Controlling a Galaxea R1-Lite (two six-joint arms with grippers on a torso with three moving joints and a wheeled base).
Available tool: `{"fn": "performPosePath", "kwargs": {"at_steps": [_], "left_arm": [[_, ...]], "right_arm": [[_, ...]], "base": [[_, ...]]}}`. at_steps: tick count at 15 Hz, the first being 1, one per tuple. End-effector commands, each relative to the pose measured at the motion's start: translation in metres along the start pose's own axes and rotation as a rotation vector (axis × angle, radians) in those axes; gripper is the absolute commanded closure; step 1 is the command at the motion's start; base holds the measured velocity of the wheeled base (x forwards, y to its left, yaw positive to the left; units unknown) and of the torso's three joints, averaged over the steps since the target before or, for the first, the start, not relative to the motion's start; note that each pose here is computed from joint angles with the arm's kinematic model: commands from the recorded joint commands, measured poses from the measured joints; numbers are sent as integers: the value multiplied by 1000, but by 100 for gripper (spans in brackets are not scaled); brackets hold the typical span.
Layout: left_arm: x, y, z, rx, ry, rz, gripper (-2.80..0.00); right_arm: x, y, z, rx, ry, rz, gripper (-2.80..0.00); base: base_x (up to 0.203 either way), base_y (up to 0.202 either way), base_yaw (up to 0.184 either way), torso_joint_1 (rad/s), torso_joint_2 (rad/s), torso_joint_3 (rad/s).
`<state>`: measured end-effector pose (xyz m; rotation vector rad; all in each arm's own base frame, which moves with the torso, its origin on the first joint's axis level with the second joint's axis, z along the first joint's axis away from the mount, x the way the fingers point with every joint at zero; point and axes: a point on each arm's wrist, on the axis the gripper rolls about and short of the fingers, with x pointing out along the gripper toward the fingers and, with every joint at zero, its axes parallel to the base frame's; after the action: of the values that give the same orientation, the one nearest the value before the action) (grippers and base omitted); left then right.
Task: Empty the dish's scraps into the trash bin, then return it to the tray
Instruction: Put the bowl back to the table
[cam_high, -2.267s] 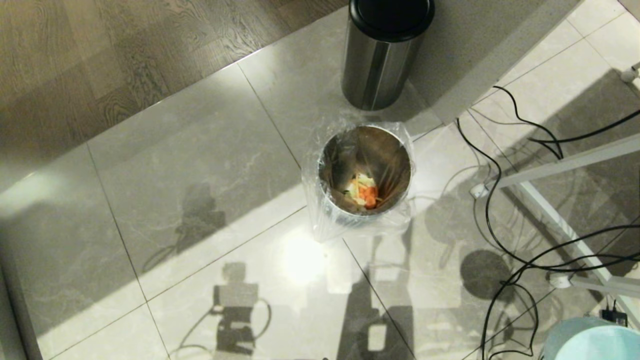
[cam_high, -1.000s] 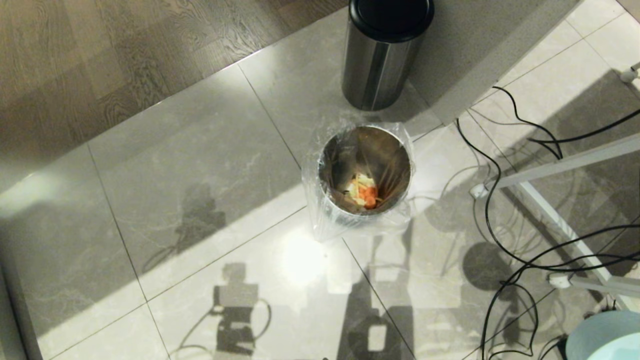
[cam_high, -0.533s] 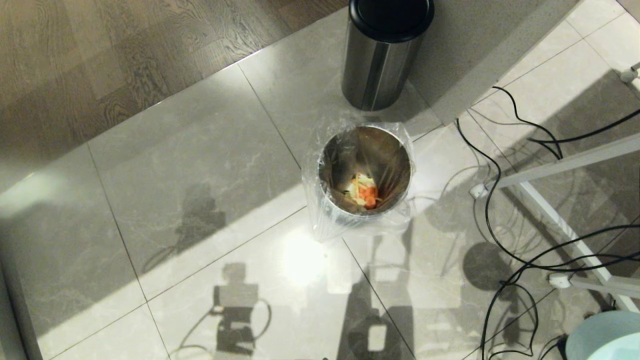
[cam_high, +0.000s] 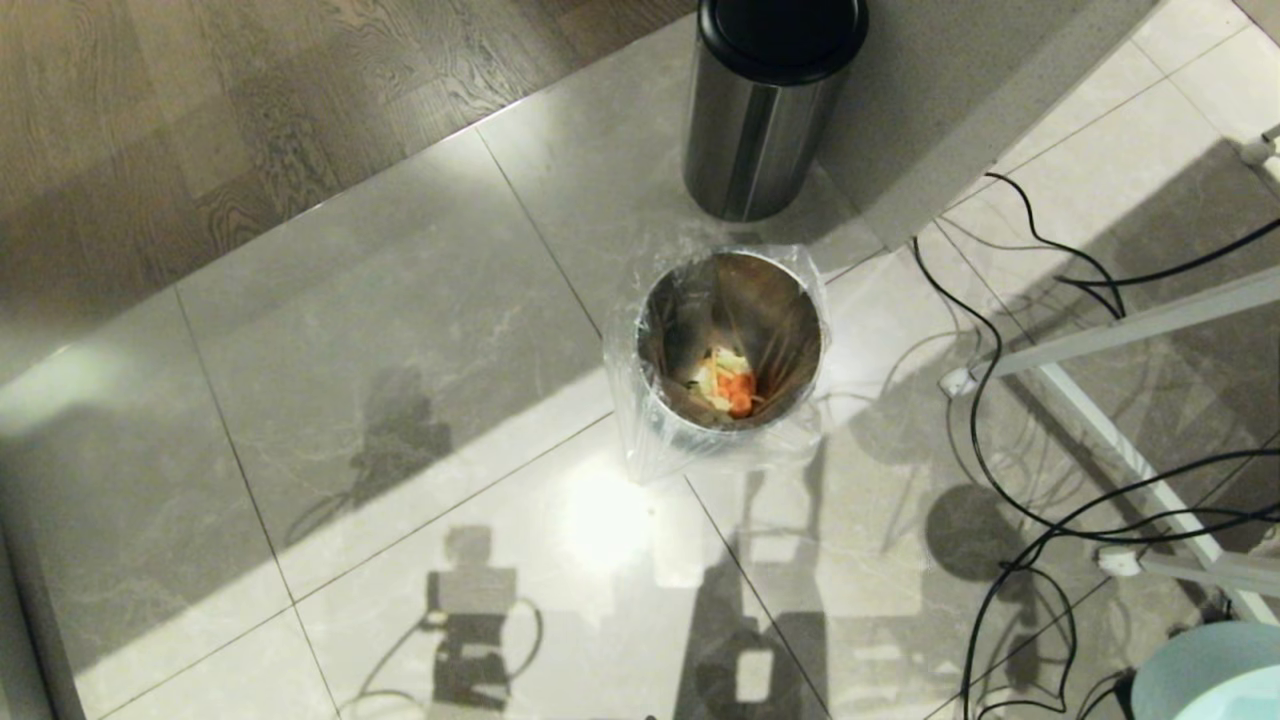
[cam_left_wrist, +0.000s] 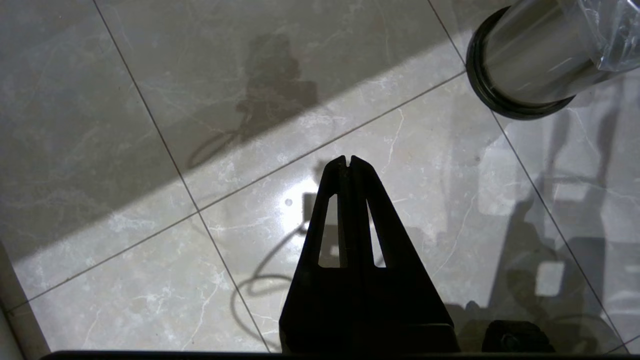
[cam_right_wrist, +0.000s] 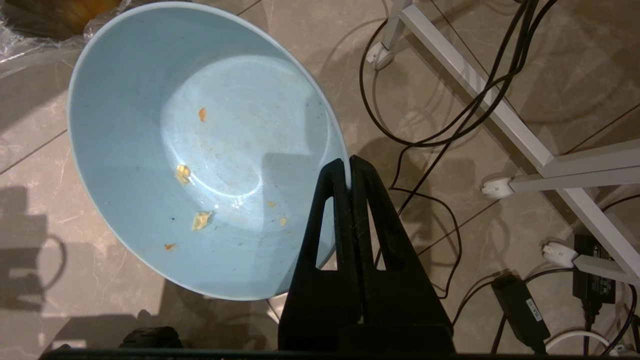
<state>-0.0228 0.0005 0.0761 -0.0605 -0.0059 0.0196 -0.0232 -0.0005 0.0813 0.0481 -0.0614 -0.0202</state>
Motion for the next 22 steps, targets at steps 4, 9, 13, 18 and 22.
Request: {"fn": "performPosePath", "kwargs": {"at_steps": [4,9,13,18,22], "left_arm": [[0,0,0,-1,1,2,0],[0,0,0,-2,1,2,0],[0,0,0,-2,1,2,0],[0,0,0,-2,1,2,0],[0,0,0,-4,1,2,0]], "right_arm": [[0,0,0,0,3,0,0],[0,0,0,0,3,0,0],[0,0,0,0,3,0,0],[0,0,0,0,3,0,0],[0,0,0,0,3,0,0]], "base": [[0,0,0,0,0,0],[0,0,0,0,2,65],[0,0,0,0,2,183],[0,0,0,4,5,202],[0,0,0,1,3,200]]}}
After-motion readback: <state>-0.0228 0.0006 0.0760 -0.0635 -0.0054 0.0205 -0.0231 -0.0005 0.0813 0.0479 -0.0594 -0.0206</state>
